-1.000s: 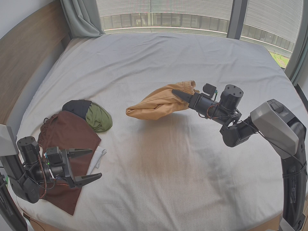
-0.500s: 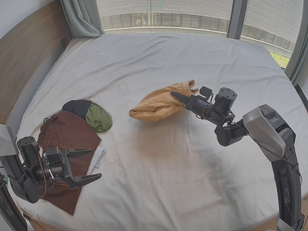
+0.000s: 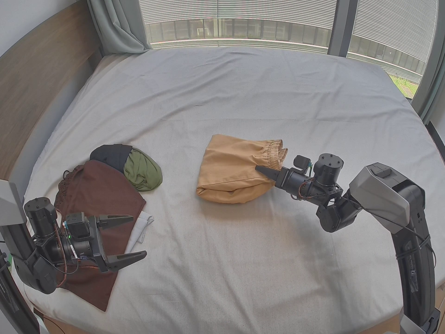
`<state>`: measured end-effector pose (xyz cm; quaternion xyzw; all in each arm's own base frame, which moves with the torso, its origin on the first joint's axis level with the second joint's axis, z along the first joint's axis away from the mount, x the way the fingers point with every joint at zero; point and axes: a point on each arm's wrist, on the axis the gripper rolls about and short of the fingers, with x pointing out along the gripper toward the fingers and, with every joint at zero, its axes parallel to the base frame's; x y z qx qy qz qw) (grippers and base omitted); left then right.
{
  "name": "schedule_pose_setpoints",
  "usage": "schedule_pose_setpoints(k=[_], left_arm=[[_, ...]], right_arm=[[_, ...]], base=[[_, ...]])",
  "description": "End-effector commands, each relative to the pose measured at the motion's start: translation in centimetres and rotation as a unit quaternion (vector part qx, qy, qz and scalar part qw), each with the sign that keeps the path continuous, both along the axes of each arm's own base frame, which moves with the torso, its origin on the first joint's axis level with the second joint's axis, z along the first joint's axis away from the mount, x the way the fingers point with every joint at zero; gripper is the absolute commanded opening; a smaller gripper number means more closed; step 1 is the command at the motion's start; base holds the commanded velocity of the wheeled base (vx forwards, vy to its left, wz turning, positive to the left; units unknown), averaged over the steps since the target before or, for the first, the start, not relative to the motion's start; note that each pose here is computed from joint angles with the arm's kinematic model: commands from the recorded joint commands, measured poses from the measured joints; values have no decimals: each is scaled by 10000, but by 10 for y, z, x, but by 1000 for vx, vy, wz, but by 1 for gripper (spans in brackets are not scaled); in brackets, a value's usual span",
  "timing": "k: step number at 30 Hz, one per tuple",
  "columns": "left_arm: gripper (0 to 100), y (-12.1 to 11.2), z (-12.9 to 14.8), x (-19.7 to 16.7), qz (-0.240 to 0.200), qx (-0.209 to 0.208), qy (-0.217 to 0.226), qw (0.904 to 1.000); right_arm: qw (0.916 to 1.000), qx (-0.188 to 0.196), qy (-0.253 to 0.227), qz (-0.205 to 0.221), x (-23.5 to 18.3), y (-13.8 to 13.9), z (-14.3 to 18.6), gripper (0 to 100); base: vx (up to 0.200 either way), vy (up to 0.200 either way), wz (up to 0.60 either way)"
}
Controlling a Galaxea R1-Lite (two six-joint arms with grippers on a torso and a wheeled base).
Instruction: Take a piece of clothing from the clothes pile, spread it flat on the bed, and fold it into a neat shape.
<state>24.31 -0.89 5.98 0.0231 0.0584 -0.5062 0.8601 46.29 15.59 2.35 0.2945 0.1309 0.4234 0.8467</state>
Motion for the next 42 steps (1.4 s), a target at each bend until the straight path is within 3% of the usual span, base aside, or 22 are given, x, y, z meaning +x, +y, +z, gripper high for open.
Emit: schedule_pose_setpoints(k=[1, 15, 25, 26, 35, 42], left_arm=[[100, 0, 0, 0, -5, 1, -6, 10000], [100, 0, 0, 0, 3, 1, -13, 10000], [100, -1, 0, 0, -13, 0, 2, 10000], [100, -1, -1, 0, -20, 0, 10, 10000], [100, -1, 1, 0, -20, 2, -29, 10000], [100, -1, 1, 1, -20, 2, -36, 10000]], right_arm=[[9998, -55, 155, -71, -4, -9, -10, 0], [9990, -208, 377, -108, -11, -9, -39, 0], [9992, -196, 333, -123, -11, -9, -40, 0], [9993, -191, 297, -116, -11, -8, -38, 100], [9988, -261, 361, -191, -14, -16, -39, 100], [9978, -429, 253, -429, -23, -42, -20, 100]], base=[[0, 0, 0], [0, 0, 0], [0, 0, 0], [0, 0, 0], [0, 0, 0], [0, 0, 0]])
